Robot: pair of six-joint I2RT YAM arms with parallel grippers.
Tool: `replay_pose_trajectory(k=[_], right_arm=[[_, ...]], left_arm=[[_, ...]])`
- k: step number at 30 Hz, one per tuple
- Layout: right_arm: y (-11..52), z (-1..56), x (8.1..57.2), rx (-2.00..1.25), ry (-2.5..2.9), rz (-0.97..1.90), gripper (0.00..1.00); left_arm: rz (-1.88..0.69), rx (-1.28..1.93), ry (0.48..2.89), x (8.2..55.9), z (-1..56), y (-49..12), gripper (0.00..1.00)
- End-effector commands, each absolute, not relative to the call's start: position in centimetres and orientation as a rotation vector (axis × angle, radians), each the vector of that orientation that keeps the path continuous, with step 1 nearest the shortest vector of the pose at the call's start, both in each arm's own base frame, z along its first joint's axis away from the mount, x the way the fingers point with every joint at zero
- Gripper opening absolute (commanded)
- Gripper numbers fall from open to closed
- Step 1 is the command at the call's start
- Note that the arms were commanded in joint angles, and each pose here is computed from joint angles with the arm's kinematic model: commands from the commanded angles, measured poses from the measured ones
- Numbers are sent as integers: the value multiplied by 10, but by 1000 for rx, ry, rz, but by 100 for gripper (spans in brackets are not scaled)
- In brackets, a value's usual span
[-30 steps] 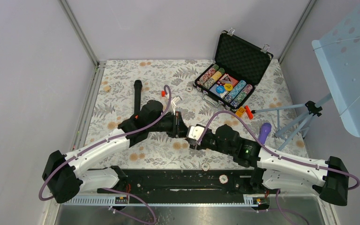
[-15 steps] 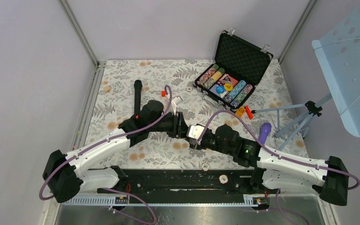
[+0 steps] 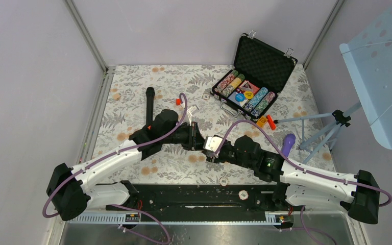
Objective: Pack up texas hold em set
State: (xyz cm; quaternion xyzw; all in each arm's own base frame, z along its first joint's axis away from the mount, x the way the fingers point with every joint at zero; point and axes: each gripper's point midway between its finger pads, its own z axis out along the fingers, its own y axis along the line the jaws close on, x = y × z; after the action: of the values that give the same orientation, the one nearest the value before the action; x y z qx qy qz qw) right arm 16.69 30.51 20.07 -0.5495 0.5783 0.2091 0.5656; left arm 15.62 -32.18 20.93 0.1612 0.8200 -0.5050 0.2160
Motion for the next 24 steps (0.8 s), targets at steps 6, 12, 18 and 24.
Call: replay_pose_trajectory(k=[6, 12, 18, 24], right_arm=[[309, 227, 166, -1256, 1306, 520, 0], [307, 224, 165, -1269, 1313, 513, 0], [301, 222, 168, -1257, 1328, 485, 0], [299, 218, 167, -1262, 1334, 479, 0]], left_arm=[[-1404, 478, 2203, 162, 227, -326, 36], [-1380, 483, 2207, 162, 226, -324, 39], [-1364, 481, 2209, 164, 226, -323, 31], [-1359, 477, 2207, 165, 228, -323, 27]])
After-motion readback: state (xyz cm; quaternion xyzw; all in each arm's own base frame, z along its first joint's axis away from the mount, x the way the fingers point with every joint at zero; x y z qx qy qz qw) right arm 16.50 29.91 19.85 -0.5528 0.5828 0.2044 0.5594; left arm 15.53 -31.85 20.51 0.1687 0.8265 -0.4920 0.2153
